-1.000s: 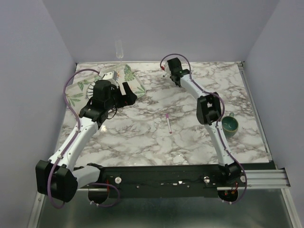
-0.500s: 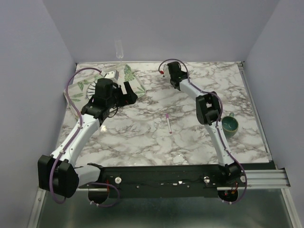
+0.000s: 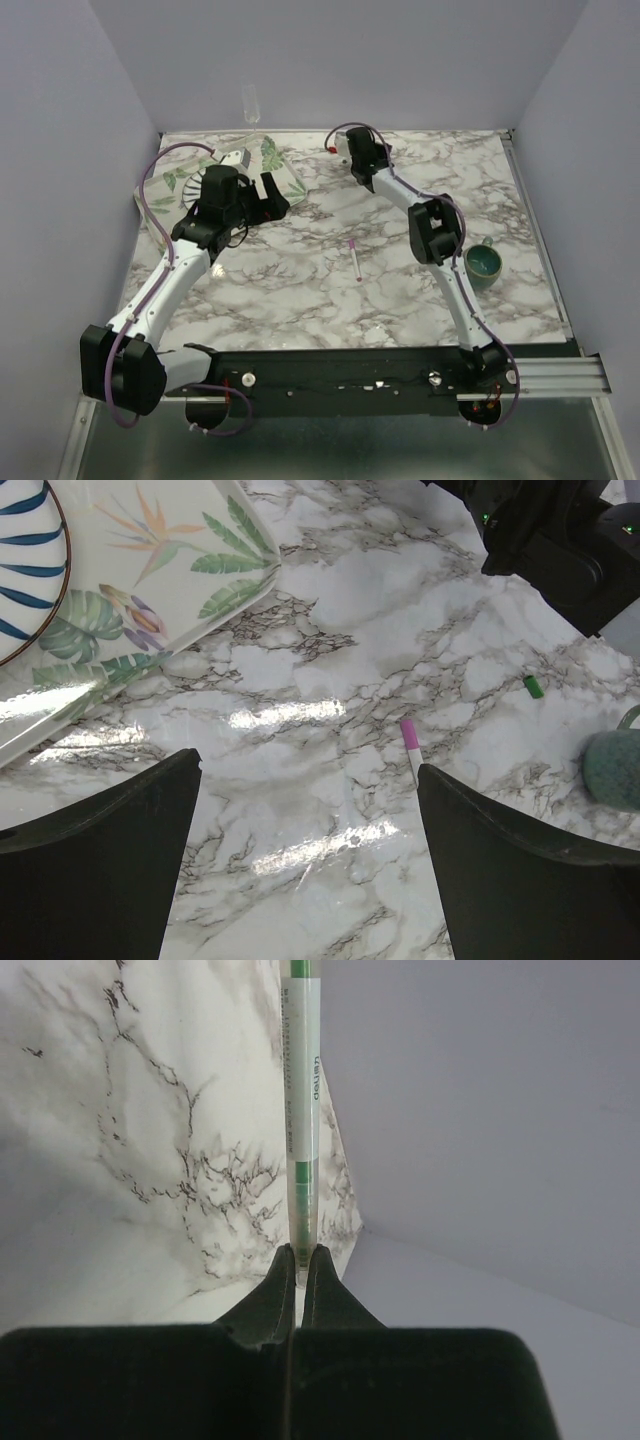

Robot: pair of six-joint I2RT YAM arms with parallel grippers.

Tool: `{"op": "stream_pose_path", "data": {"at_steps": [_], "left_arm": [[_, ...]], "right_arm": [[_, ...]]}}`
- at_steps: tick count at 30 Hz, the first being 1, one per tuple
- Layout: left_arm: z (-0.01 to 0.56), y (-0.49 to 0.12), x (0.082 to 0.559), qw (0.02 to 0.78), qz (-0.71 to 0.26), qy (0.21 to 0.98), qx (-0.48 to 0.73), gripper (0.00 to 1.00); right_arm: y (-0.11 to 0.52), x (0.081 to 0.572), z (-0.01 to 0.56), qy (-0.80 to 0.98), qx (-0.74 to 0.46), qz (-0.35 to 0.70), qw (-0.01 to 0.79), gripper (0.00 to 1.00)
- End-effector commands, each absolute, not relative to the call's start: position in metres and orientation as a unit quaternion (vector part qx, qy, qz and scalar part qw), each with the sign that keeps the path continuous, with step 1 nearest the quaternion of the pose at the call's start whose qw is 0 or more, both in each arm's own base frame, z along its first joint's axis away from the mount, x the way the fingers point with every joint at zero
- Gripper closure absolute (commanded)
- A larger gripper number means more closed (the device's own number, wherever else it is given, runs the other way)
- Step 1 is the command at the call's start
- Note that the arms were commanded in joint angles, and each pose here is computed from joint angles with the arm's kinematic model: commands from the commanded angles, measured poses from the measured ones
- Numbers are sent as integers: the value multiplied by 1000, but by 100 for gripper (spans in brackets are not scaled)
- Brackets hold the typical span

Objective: Insert the pens into the pen caps

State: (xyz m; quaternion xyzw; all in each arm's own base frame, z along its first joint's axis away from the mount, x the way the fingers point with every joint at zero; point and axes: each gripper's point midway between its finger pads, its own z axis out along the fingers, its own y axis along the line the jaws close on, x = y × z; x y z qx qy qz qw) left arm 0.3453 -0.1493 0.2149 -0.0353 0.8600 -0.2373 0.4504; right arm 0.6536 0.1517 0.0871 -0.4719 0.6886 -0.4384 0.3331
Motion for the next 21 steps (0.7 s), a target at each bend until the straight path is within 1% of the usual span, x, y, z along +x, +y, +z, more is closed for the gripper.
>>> {"op": "stream_pose_path", "data": {"at_steps": [1,6,13,14,17,18,20,21], "left_arm": [[224,-152,346,456,-244,856,-28,1],[224,-153,345,455,-246,855,-28,1],[229,-154,341,460,-254,851,-26,1],[228,-155,341,459,-256,851,-25,1],[232,-157,340,461,-262,847,-23,1],[234,-157,339,464,-265,845,-24,1],[236,-158,339,466,-268,843,-24,1],[238,-157,339,468,-269,841,-24,1]], "right_arm": [[157,649,95,653,-502,-463,327,99],[159,640,91,655,-514,-460,310,99],[149,621,71,665,-530,-448,277,99],[149,618,78,667,-527,-447,279,99],[141,601,71,677,-527,-440,265,99],[141,595,82,679,-520,-441,272,99],[136,577,68,684,-530,-434,251,99],[136,568,77,694,-518,-428,258,99]]}}
